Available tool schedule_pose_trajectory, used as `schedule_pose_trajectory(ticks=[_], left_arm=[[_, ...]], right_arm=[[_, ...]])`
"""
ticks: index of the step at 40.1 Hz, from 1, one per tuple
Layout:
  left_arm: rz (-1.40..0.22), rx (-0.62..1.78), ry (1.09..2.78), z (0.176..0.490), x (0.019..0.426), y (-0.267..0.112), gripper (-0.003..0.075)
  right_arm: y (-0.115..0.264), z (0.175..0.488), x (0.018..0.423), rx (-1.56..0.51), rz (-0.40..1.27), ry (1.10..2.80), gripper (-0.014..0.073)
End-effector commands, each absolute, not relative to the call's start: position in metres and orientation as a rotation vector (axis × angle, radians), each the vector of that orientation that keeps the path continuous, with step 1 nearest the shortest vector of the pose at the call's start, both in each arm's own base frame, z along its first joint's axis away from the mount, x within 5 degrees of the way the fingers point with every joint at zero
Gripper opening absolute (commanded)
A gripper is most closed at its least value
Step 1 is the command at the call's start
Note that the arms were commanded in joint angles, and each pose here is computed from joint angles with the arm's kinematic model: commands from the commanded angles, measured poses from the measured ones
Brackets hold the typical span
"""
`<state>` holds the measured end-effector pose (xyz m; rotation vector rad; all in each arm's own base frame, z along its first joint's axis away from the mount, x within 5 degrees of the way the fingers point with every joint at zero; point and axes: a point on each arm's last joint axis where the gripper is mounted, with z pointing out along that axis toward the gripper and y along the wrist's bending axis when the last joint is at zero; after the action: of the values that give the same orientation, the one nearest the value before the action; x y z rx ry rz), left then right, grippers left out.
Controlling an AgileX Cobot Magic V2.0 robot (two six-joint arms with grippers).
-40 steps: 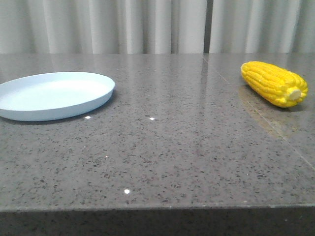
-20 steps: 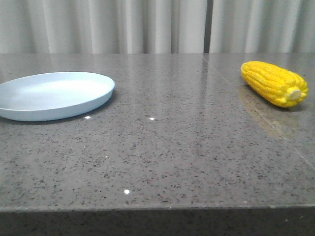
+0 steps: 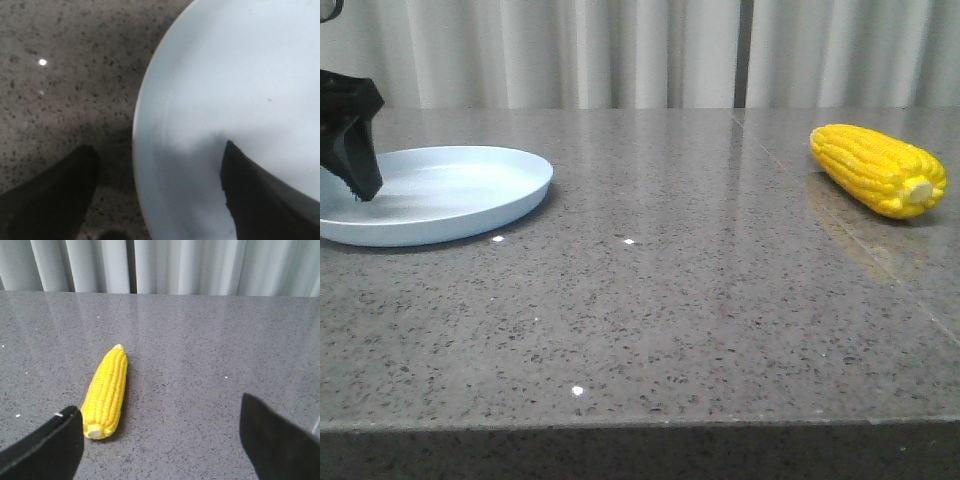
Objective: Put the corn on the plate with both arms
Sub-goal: 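Lower the left gripper onto the blue plate rim and push it toward the table center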
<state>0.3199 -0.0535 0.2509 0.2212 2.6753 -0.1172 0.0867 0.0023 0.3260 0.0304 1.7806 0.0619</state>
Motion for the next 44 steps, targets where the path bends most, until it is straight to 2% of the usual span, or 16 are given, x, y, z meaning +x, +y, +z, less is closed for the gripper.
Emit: schedule_pose_trajectory(ticks=[1,3,12,13,19,26,31,35,44], left_arm=[[-0.133,0.215,2.575,0.272,0.323,-0.056,0.0420],[-0.133,0.215,2.573,0.272,0.322,-0.056,0.0361],[-0.133,0.216,2.578,0.272,0.322,-0.056,-0.0004],[-0.133,0.216,2.578,0.272,0.322,-0.056,-0.0019],[-0.171,0.193,2.542,0.283,0.321,-0.058,-0.0020],[-0.279,0.213,2.404,0.326,0.314,-0.079,-0.0020],[-0.388,0.235,2.346,0.345,0.314,-0.101,-0.0020],[-0.474,0.252,2.348,0.343,0.318,-0.121,-0.0020],[-0.547,0.273,2.439,0.308,0.331,-0.150,-0.0020]], right_arm=[[0.002,0.344,0.088,0.032,0.055,1.678,0.0652],[0.002,0.344,0.088,0.032,0.055,1.678,0.0652],[0.002,0.344,0.088,0.032,0.055,1.678,0.0652],[0.002,0.344,0.088,0.032,0.055,1.678,0.0652],[0.002,0.344,0.088,0.032,0.055,1.678,0.0652],[0.002,0.344,0.088,0.032,0.055,1.678,0.0652],[0.002,0.344,0.088,0.032,0.055,1.678,0.0652],[0.002,0.344,0.088,0.032,0.055,1.679,0.0652],[0.002,0.344,0.088,0.032,0.055,1.679,0.0652]])
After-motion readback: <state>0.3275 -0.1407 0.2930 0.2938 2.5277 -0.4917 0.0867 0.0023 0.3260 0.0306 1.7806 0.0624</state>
